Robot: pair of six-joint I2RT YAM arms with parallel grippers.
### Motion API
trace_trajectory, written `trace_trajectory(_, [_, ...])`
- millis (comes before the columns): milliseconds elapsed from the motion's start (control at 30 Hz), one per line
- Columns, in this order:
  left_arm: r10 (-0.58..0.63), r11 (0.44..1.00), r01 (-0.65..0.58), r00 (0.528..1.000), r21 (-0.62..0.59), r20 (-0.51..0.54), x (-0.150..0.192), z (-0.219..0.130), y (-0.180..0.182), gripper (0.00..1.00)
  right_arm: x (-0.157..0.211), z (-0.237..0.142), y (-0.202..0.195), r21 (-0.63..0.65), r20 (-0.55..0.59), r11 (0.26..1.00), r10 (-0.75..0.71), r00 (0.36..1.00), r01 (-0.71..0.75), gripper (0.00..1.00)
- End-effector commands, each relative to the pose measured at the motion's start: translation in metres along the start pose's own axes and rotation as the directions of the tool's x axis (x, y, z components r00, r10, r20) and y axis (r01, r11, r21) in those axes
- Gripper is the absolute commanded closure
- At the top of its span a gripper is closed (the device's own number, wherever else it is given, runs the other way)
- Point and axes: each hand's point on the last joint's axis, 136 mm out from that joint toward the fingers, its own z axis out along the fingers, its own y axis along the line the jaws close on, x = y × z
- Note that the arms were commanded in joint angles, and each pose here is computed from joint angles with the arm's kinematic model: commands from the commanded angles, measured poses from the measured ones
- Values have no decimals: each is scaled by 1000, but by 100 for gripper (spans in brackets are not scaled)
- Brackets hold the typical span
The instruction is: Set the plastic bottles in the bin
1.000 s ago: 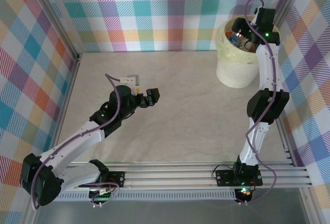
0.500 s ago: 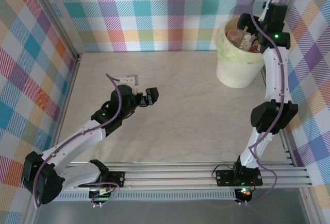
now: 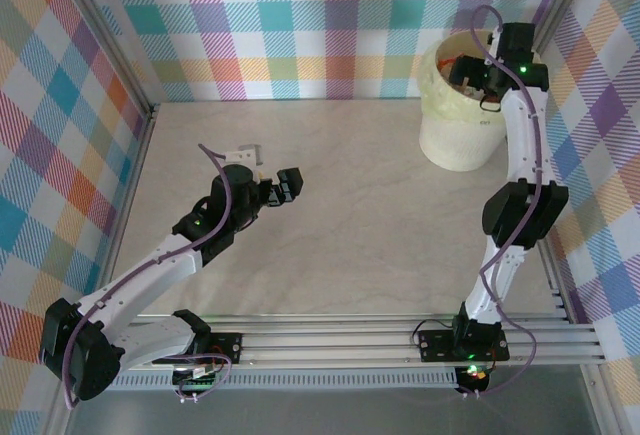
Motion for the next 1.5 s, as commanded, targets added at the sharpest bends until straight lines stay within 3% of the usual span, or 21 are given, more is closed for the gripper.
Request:
trace_trajectory(0, [-21,999,22,1000,-24,22,-7,-2,6,0,6,-6,-5,47,-38,998,-43,998,44,0])
trace_trajectory(267, [-14,995,19,999,-100,46,-14,-9,21,0,-31,-55,7,-5,100,999,-31,995,32,0])
trace_trajectory(467, [35,960,-2,993,-280,115,-30,-31,56,0,-29,-106,25,-113,173,993,-3,985,23,0])
trace_trajectory(600, [98,862,-18,987,-507,131,-39,-58,103,0,-7,-138,34,-192,295,981,20,955,39,0])
trace_trajectory(733, [170,755,-52,978,-653,119,-44,-74,138,0,24,-165,36,-248,391,968,57,919,45,0])
trace_trajectory(833, [221,641,-65,970,-765,103,-46,-88,167,0,59,-172,26,-229,410,973,86,908,12,0])
trace_trajectory(900, [223,567,-37,969,-823,109,-43,-98,187,0,88,-162,14,-200,399,979,118,909,-39,0])
trace_trajectory(1000, [197,521,1,973,-854,121,-35,-101,211,0,133,-136,-7,-140,360,979,189,914,-147,0])
trace_trajectory(1100, [177,537,20,975,-843,135,-25,-92,225,0,178,-105,-15,-109,261,977,206,943,-184,0])
trace_trajectory(1233, [226,558,-45,969,-829,100,-8,-70,238,0,229,-66,-31,-16,137,981,196,971,-195,0])
trace_trajectory(1467, [163,680,-44,982,-732,91,27,-25,254,0,275,-15,-20,-95,70,988,126,990,-119,0])
